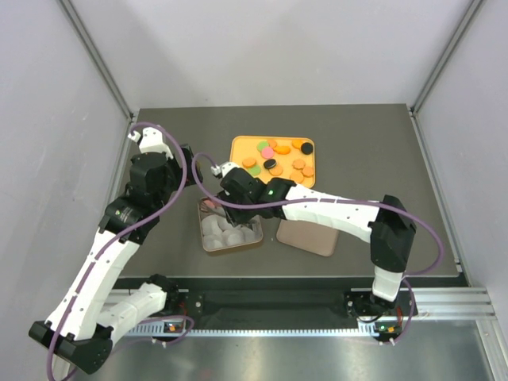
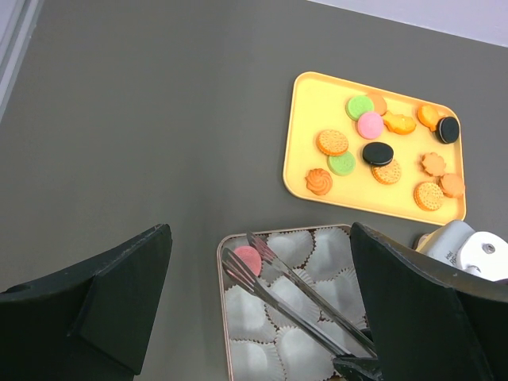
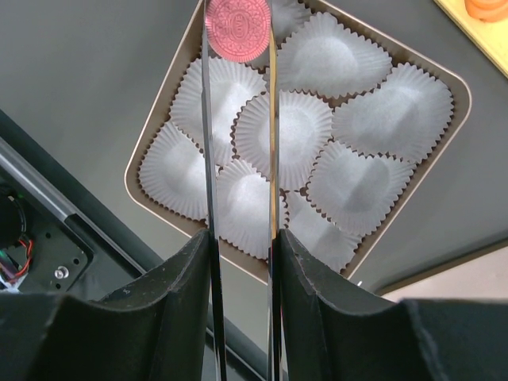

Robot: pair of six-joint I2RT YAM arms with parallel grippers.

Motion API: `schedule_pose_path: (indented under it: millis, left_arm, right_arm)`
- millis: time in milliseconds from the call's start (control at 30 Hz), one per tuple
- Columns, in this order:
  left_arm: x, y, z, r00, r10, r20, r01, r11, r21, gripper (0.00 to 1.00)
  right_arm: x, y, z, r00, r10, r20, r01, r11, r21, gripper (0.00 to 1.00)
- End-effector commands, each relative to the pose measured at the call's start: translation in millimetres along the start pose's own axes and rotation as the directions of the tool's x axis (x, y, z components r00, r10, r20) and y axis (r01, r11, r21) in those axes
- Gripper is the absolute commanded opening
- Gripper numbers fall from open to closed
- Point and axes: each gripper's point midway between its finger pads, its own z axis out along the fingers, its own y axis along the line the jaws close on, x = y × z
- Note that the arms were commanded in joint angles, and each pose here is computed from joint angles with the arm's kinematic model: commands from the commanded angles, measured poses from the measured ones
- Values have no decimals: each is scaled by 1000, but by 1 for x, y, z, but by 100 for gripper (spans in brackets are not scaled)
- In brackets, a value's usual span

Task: Pack the cookies

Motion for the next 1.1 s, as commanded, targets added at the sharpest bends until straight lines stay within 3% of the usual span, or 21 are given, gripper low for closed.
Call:
schedule_pose_path:
  millis: [0, 567, 1067]
  left_arm:
    - [-8, -2, 2, 999, 0, 32, 0, 1000, 11, 99]
    - [-5, -4, 3, 1000, -3, 27, 3, 1000, 23, 99]
    - [-3, -6, 4, 1000, -7, 24, 6, 1000, 31, 99]
  right_arm:
    - [-15, 12, -3, 997, 13, 71, -11, 1000, -24, 31]
    - [-13, 8, 3, 997, 22, 76, -22, 1000, -5, 43]
    - [-13, 7, 2, 997, 22, 80, -22, 1000, -1, 47]
